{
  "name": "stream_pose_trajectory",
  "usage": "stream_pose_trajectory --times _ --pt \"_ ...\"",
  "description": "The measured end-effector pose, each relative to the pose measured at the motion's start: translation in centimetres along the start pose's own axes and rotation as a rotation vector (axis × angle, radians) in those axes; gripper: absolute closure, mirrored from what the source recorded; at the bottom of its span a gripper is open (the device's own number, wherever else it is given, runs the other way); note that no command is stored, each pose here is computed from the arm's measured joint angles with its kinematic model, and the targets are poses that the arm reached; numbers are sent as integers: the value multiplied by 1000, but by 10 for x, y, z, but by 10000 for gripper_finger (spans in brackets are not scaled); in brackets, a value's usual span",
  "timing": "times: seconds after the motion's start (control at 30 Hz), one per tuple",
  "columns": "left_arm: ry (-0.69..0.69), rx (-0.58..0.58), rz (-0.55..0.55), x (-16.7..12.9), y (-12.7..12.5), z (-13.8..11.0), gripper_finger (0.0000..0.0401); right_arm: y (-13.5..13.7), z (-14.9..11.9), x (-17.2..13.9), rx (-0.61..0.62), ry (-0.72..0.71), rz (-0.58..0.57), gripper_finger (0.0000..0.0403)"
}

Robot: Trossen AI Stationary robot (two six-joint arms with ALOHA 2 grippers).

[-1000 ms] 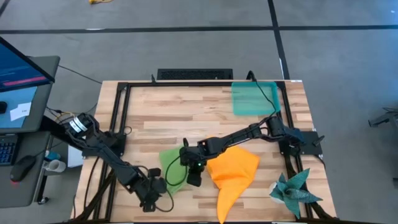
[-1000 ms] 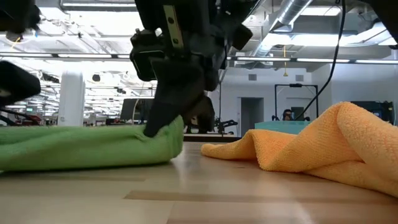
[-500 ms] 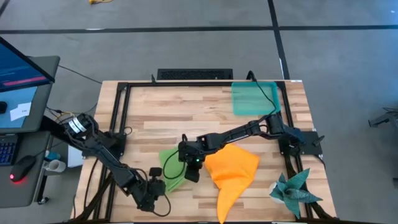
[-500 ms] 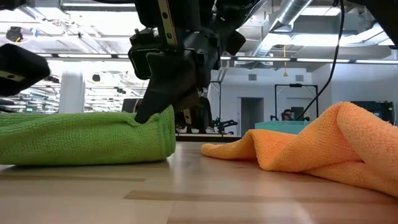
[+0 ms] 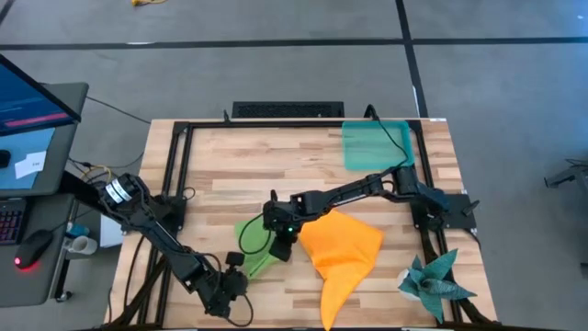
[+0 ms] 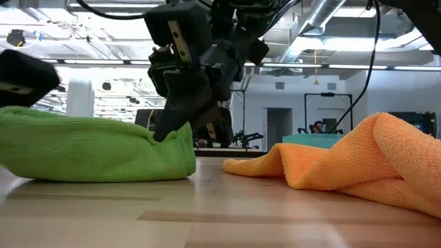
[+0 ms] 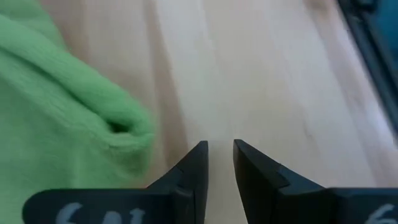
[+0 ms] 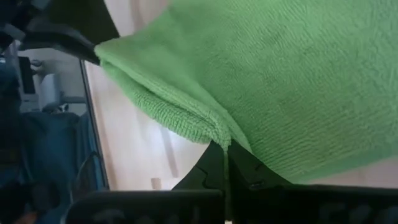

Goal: Roll microfiber towels into tight, uniform cylinder then place into a basket
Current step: Roll the green microfiber towel

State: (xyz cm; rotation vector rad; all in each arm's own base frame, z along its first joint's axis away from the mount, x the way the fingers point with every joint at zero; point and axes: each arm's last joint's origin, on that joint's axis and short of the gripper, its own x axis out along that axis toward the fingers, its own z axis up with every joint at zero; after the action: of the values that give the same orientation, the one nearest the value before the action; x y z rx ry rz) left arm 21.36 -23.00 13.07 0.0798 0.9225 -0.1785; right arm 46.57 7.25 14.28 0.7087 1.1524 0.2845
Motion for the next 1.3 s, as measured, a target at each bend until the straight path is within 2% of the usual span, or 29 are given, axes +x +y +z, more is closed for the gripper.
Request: stream_pose_trajectory --times 0.2,0.37,0.6,0.83,1.0,1.3 --pt "-85 56 63 -1 0 5 334 -2 0 -1 5 -4 -29 391" --pt "-120 40 69 -1 0 9 334 -2 0 -1 5 -4 -30 390" --pt "-151 12 161 2 10 14 334 -2 0 0 -1 -6 -31 389" --pt "-80 -117 238 4 22 7 334 -3 -3 0 -5 17 -45 392" --pt "-77 -173 241 4 22 5 334 -4 -4 0 -1 22 -53 390" --pt "-14 -423 256 14 45 -7 334 -5 -3 0 -1 1 -90 385"
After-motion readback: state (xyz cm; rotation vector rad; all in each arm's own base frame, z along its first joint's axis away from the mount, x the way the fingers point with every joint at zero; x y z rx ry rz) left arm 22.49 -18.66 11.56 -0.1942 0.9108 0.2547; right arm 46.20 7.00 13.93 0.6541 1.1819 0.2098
